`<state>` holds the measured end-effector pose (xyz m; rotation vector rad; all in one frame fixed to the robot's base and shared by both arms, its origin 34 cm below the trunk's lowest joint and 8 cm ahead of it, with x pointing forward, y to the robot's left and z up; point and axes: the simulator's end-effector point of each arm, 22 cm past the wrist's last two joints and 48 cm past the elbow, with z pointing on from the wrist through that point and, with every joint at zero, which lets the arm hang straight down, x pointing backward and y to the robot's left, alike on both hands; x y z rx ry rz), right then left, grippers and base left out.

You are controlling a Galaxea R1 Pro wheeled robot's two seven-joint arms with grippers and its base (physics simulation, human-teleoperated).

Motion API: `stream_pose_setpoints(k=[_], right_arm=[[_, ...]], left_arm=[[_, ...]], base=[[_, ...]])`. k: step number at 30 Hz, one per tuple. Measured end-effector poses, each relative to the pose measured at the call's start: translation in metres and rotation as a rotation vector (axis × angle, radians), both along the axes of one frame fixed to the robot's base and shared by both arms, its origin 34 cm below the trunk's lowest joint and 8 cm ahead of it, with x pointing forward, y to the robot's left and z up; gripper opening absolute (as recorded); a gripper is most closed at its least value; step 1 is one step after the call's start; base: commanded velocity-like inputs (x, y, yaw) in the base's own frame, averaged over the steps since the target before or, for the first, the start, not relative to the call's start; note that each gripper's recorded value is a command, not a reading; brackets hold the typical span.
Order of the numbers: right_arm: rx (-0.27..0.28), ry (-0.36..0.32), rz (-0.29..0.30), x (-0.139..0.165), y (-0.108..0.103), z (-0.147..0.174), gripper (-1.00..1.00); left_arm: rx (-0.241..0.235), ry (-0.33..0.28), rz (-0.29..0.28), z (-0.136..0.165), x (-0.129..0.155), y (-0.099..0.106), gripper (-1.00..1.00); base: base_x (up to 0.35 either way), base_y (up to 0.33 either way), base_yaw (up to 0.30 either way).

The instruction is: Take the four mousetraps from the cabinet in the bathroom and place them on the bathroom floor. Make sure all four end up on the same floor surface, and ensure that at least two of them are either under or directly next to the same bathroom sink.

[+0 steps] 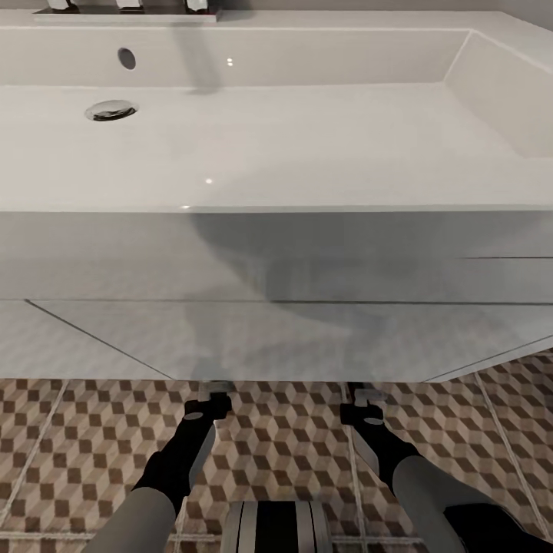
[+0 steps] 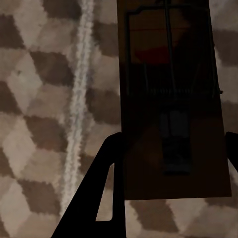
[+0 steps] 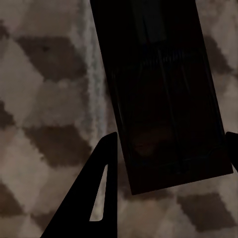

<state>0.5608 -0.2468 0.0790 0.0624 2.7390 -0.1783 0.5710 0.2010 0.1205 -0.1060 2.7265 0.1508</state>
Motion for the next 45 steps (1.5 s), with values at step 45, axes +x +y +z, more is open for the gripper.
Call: stream_pose_setpoints(k=[45], right_arm=[[0.008, -0.136, -0.005, 0.027, 0.001, 0.013, -1.0]], left_arm=[[-0.003, -0.159, 0.02, 0.014, 0.027, 0.0, -1.0]], base=[[0.0, 0.0, 0.0]])
